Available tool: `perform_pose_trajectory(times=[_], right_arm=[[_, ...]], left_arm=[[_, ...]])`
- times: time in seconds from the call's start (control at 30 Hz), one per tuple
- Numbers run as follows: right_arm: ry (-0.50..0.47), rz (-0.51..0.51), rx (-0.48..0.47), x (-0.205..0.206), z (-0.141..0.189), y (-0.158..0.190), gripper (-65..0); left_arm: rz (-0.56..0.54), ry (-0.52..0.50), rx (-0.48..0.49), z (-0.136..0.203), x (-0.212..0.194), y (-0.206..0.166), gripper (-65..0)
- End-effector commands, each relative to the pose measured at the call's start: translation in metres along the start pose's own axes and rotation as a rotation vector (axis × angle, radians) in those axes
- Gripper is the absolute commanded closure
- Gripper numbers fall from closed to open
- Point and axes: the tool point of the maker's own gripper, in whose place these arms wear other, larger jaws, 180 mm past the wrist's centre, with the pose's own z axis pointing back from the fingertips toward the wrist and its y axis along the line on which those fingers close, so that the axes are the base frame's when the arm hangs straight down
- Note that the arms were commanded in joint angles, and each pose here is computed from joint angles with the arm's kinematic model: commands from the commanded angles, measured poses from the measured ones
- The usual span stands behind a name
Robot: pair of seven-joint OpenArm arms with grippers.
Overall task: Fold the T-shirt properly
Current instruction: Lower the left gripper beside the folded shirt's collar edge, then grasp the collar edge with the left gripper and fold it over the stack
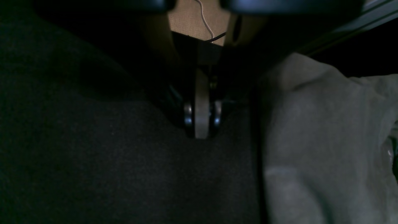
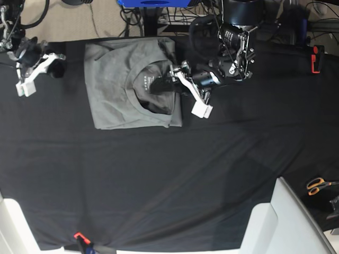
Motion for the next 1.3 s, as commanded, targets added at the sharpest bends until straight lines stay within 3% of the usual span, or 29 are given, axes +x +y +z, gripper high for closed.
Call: perform_pose_trajectory(times=[0.0, 0.13, 0.23, 0.33, 0.6, 0.87, 1.1, 1.27], right_arm=[[-0.044, 0.010, -0.014, 0.015, 0.008, -0.009, -0.2], [-0.064, -0.004, -0.043, 0.020, 0.015, -0.020, -0.2], [-0.067, -0.008, -0.050, 0.021, 0.016, -0.022, -0.2], [-0.059, -0.019, -0.054, 0.016, 0.016, -0.025, -0.2], [-0.055, -0.035, -0.052, 0.013, 0.014, -0.026, -0.2], [-0.063, -0.066, -0.017, 0.007, 0.003, -0.007, -0.2], [-0.063, -0.082, -0.003, 0.003, -0.001, 0.001, -0.2], [-0.061, -0.092, -0.010, 0.000, 0.000, 0.000, -0.2]], left_arm=[[-0.008, 0.060, 0.021, -0.002, -0.012, 0.004, -24.8], [0.005, 0.071, 0.021, -0.004, -0.015, 0.006, 0.0], [-0.010, 0.073, 0.018, -0.005, -0.007, 0.005, 0.0], [-0.038, 0.141, 0.024, -0.001, -0.007, 0.006, 0.0], [-0.262, 0.270, 0.127, 0.042, 0.033, 0.022, 0.0], [-0.724, 0.569, 0.140, 0.031, 0.064, 0.010, 0.0], [-1.189, 0.768, 0.248, 0.012, 0.086, 0.006, 0.0], [-1.414, 0.816, 0.320, 0.005, 0.096, 0.011, 0.0]])
